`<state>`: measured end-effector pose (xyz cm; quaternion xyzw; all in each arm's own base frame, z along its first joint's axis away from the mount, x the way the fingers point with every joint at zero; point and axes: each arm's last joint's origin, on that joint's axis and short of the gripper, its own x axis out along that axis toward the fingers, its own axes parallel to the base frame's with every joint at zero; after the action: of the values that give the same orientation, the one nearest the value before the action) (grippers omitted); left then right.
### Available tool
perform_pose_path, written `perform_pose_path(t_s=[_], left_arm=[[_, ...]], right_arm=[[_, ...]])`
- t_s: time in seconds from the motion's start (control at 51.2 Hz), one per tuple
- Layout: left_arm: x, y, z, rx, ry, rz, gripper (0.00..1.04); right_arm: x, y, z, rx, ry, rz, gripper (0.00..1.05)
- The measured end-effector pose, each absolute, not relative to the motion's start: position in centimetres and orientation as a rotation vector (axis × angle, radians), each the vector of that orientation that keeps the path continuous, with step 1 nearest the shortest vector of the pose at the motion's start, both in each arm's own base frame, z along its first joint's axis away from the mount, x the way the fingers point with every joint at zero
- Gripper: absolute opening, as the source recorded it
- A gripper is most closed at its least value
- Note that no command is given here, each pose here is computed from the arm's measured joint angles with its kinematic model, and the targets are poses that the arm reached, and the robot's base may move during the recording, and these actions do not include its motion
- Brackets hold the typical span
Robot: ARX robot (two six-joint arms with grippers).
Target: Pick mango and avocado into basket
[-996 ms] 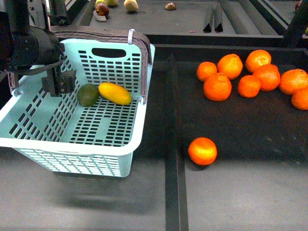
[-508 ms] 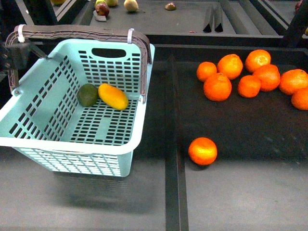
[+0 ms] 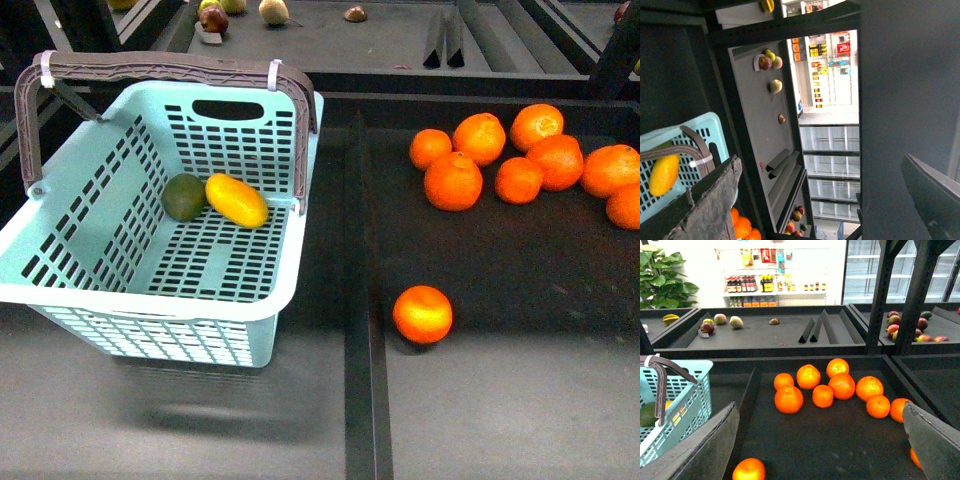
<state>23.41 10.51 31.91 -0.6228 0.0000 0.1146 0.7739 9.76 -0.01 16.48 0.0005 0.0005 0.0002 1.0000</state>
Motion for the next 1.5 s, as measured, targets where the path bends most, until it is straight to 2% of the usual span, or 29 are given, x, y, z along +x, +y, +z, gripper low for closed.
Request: perform_pose_path(t_s=[0.156, 0.312, 0.371, 0.508, 0.683, 0.781, 1.269, 1.503], left_arm=[[18.9, 11.5, 32.3, -1.119, 0.003, 0.277, 0.98], [18.5, 11.3, 32.1, -0.948, 0.028, 0.252, 0.97], [18.1, 10.2, 30.7, -0.612, 0.012, 0.061, 0.81], [16.7, 7.4, 27.9, -0.202, -0.008, 0.015, 0.57], [15.4, 4.7, 24.4, -0.051, 0.008, 0.011, 0.25], [14.5, 3.5, 22.6, -0.028, 0.008, 0.013, 0.02], [12.1, 0.1, 18.6, -0.007, 0.000, -0.001, 0.03], [11.4, 0.0, 17.7, -0.007, -0.002, 0.000, 0.03]], right_arm=[[9.8, 0.0, 16.5, 0.001, 0.001, 0.000, 0.97], [9.8, 0.0, 16.5, 0.001, 0.001, 0.000, 0.97], [9.8, 0.0, 16.5, 0.001, 0.001, 0.000, 0.97], [9.8, 0.0, 16.5, 0.001, 0.001, 0.001, 0.97], [9.8, 0.0, 16.5, 0.001, 0.001, 0.000, 0.97], [9.8, 0.0, 16.5, 0.001, 0.001, 0.001, 0.97], [9.8, 0.0, 16.5, 0.001, 0.001, 0.000, 0.97], [9.8, 0.0, 16.5, 0.001, 0.001, 0.001, 0.97]])
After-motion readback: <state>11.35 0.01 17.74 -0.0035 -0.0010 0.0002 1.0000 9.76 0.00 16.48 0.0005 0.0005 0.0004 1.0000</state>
